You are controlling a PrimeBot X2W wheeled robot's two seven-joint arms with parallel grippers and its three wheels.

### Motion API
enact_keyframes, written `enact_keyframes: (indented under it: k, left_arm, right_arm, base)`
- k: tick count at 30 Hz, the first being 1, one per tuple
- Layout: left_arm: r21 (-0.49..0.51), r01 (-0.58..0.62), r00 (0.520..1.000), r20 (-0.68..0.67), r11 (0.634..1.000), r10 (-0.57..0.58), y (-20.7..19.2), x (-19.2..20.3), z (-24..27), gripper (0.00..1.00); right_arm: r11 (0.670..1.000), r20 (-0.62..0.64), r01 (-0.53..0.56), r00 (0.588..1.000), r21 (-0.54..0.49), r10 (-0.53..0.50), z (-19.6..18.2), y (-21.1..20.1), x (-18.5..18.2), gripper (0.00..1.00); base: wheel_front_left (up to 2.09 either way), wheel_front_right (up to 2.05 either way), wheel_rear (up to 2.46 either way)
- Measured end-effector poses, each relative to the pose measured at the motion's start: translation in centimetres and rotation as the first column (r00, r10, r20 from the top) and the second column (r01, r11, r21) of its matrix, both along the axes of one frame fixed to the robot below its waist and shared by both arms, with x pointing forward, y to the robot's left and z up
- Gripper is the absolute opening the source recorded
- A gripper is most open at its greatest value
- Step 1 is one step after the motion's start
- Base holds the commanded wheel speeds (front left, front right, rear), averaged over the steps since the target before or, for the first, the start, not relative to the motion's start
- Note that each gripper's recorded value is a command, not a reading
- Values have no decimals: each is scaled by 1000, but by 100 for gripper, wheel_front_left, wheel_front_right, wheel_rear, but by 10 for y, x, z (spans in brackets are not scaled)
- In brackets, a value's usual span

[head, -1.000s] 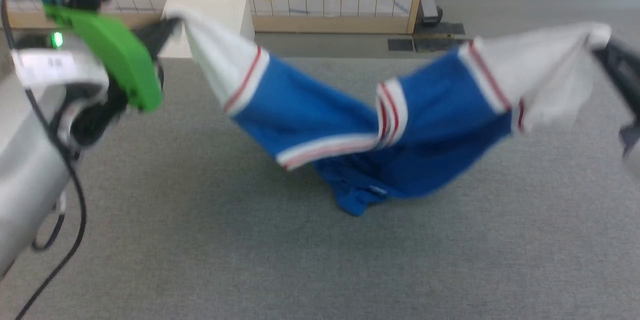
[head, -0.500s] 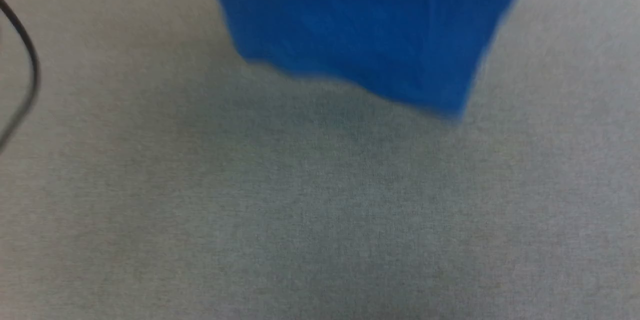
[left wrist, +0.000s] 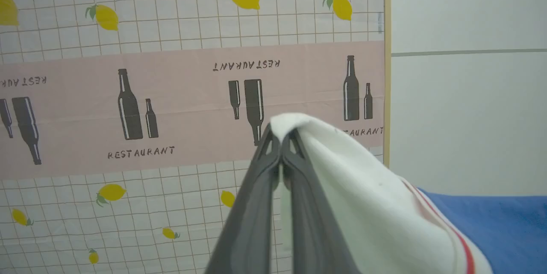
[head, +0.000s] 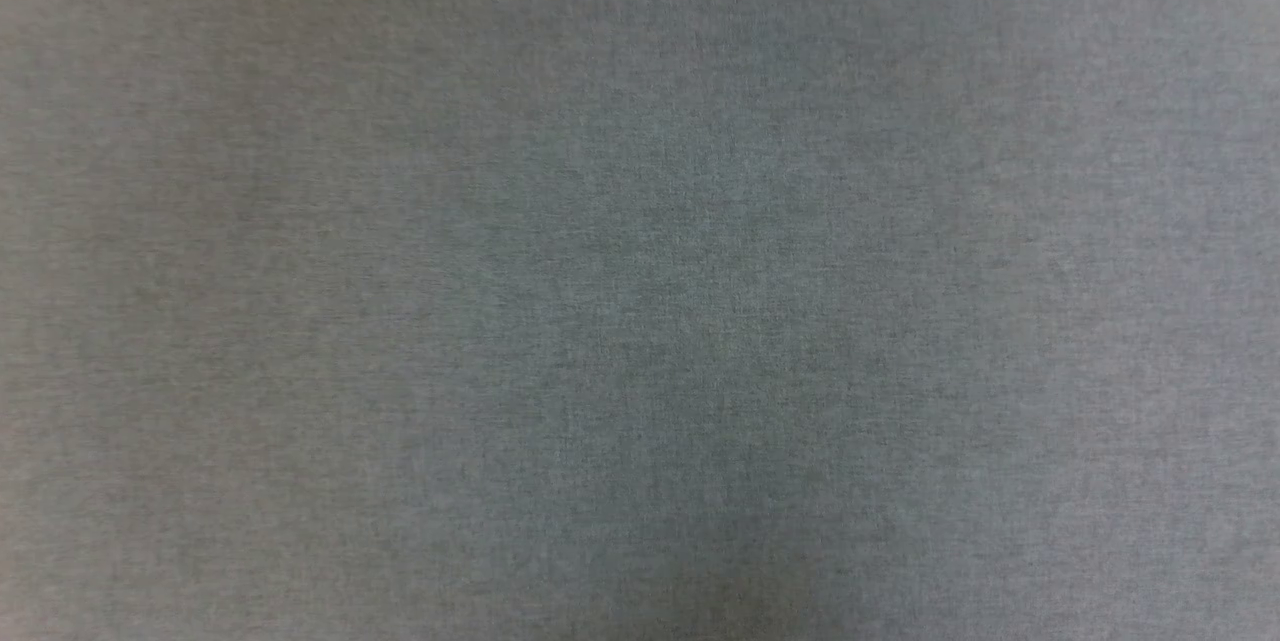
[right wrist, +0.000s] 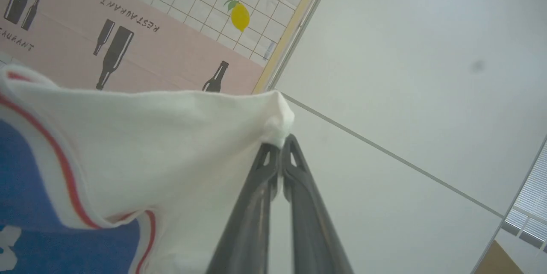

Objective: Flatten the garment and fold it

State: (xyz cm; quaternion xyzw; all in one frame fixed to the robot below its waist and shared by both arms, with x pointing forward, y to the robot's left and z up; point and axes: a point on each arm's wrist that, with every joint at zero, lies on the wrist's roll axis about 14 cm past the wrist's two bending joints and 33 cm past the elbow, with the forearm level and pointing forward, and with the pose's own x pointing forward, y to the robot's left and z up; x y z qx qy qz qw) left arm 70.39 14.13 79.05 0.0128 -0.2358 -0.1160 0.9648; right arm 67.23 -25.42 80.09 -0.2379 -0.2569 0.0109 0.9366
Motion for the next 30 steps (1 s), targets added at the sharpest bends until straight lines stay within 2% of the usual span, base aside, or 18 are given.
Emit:
enact_keyframes:
  k: [3,8,16,22,30]
  left_arm:
    - [-25,5,1000,-13,1000,-5,0,13,-15,0]
    - [-70,-3,998,-62,998,-1,8,30,-48,0]
    - [-88,-7,987,-161,996,-7,24,24,-100,0]
    - [-105,-19,966,-257,994,-8,46,-6,-149,0]
    - [-171,-86,939,-344,982,22,80,-91,-205,0]
  right_arm:
    - [1000,-13,5,1000,2,-5,-13,-3,13,0]
    - [1000,-93,-7,996,-7,6,-60,3,31,0]
    - [999,-240,-54,969,1,52,-134,16,25,0]
    - [995,-358,-100,928,24,102,-187,28,-6,0]
    - [983,-471,-170,864,62,179,-238,37,-82,0]
  base:
    - [0,0,0]
    - [0,0,0]
    - [0,0,0]
    - [0,0,0]
    - [0,0,0]
